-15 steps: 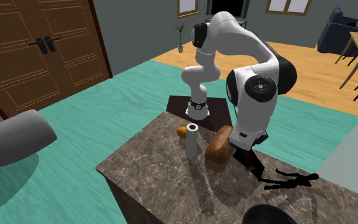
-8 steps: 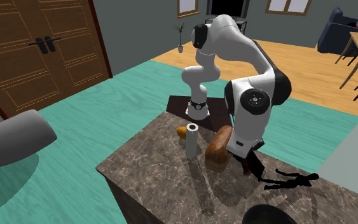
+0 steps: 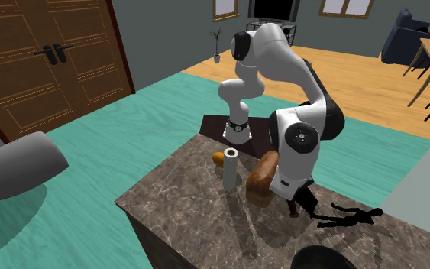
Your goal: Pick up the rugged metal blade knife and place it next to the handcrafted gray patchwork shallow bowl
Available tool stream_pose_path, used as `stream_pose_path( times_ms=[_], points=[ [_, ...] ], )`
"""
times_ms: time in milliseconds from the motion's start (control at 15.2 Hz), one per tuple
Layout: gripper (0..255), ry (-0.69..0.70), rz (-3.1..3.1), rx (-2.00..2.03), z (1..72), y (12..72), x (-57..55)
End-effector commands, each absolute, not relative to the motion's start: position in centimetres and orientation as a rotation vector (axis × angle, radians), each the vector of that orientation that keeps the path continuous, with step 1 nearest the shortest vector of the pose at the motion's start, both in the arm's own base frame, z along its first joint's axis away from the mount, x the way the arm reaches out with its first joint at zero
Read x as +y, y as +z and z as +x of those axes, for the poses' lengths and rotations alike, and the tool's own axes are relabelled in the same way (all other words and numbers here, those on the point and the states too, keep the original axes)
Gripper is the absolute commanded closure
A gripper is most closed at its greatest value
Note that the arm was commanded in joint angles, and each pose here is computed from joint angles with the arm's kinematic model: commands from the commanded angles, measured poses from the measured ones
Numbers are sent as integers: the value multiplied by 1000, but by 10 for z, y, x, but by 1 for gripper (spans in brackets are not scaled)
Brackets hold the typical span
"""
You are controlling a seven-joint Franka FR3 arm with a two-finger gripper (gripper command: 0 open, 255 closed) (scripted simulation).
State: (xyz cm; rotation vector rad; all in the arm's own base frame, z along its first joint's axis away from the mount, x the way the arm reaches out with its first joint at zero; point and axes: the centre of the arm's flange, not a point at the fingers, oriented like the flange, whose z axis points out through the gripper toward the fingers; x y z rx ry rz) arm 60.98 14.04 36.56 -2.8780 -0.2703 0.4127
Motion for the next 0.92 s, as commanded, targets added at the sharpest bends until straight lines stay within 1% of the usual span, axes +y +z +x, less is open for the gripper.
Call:
stream_pose_path(
  times_ms=[0, 858],
  points=[
    [255, 412, -2878, -270, 610, 355, 140],
    [255, 412, -2878, -270, 610, 291, 140]
  ],
)
